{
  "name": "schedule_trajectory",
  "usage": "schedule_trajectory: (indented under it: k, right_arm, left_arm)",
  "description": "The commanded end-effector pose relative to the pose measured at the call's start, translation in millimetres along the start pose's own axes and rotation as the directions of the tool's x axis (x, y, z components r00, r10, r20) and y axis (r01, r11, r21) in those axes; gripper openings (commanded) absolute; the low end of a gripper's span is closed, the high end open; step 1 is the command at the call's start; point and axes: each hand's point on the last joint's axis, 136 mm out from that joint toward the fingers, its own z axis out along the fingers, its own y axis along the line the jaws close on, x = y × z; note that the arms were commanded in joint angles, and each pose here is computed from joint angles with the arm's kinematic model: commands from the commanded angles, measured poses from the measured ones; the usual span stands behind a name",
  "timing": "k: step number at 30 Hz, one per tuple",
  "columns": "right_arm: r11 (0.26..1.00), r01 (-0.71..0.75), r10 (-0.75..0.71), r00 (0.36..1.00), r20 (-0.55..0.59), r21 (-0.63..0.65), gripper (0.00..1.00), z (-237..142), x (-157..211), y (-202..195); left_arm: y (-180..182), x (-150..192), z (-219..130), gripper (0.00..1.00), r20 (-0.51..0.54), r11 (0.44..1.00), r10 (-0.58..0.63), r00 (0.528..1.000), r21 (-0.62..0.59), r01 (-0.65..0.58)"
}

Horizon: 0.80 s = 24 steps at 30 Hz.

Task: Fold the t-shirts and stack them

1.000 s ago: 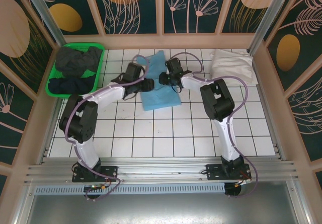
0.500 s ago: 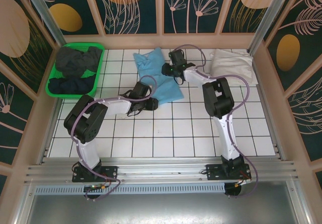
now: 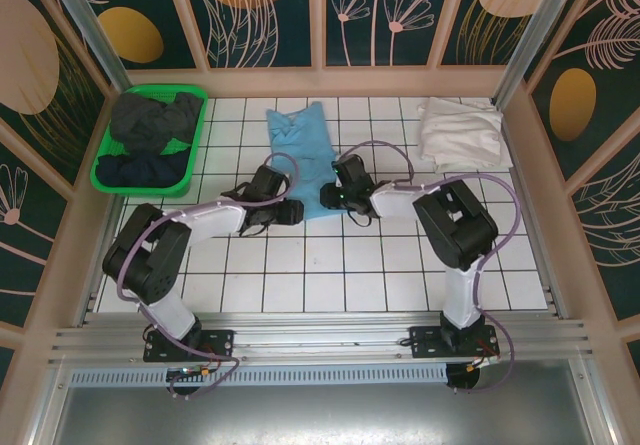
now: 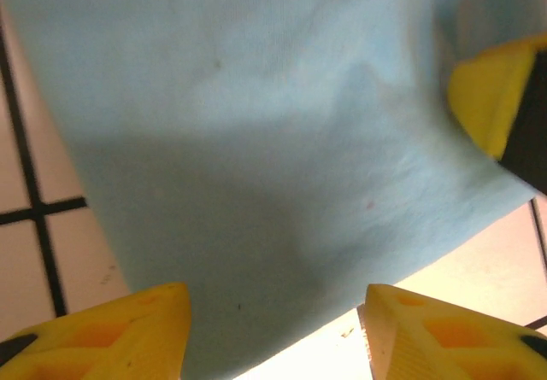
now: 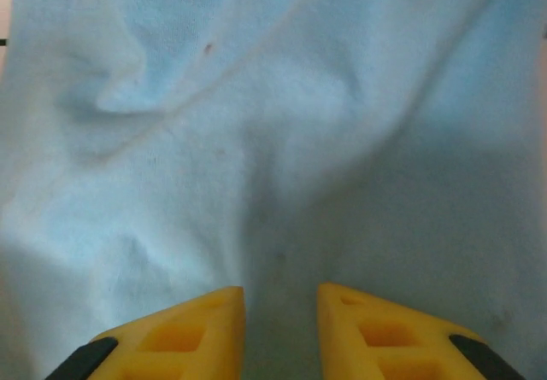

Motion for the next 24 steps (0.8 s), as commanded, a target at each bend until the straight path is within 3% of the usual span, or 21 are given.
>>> schedule_trajectory:
  k: [1, 7, 10, 12, 14, 19, 24]
  right_arm:
    - [0.998, -0.065, 0.066, 0.997, -0.044, 0.007, 0.27, -4.1, 34.9, -12.1]
    - [0.996, -0.083, 0.082, 0.993, -0.079, -0.012, 0.27, -23.5, 70.7, -19.1]
    - [0.997, -0.073, 0.073, 0.996, -0.055, -0.003, 0.27, -35.1, 74.5, -26.8]
    - [0.997, -0.077, 0.077, 0.996, -0.049, 0.000, 0.27, -39.4, 76.6, -33.1]
    - [0.996, -0.091, 0.090, 0.994, -0.053, -0.006, 0.27, -41.3, 77.8, -38.9]
    - [0.996, -0.082, 0.080, 0.995, -0.067, -0.024, 0.27, -43.7, 80.4, -43.2]
    - [0.997, -0.073, 0.071, 0.995, -0.069, -0.016, 0.27, -43.9, 80.0, -47.2]
  left_arm:
    - [-5.7, -51.1, -21.4, 0.59, 0.098, 0.999, 0.027, 0.995, -0.029, -0.024]
    - [-28.0, -97.3, 6.8, 0.61, 0.078, 0.972, 0.233, 0.969, -0.028, -0.232]
    - [-34.2, -98.2, 28.0, 0.56, 0.036, 0.934, 0.356, 0.934, -0.001, -0.356]
    - [-38.7, -94.0, 40.5, 0.47, 0.025, 0.898, 0.437, 0.899, 0.039, -0.438]
    - [-43.7, -88.5, 47.1, 0.54, 0.037, 0.860, 0.504, 0.863, 0.077, -0.505]
    - [-46.0, -83.1, 51.6, 0.57, 0.045, 0.800, 0.590, 0.806, 0.102, -0.591]
    - [-45.4, -79.3, 72.5, 0.56, -0.015, 0.772, 0.628, 0.778, 0.135, -0.621]
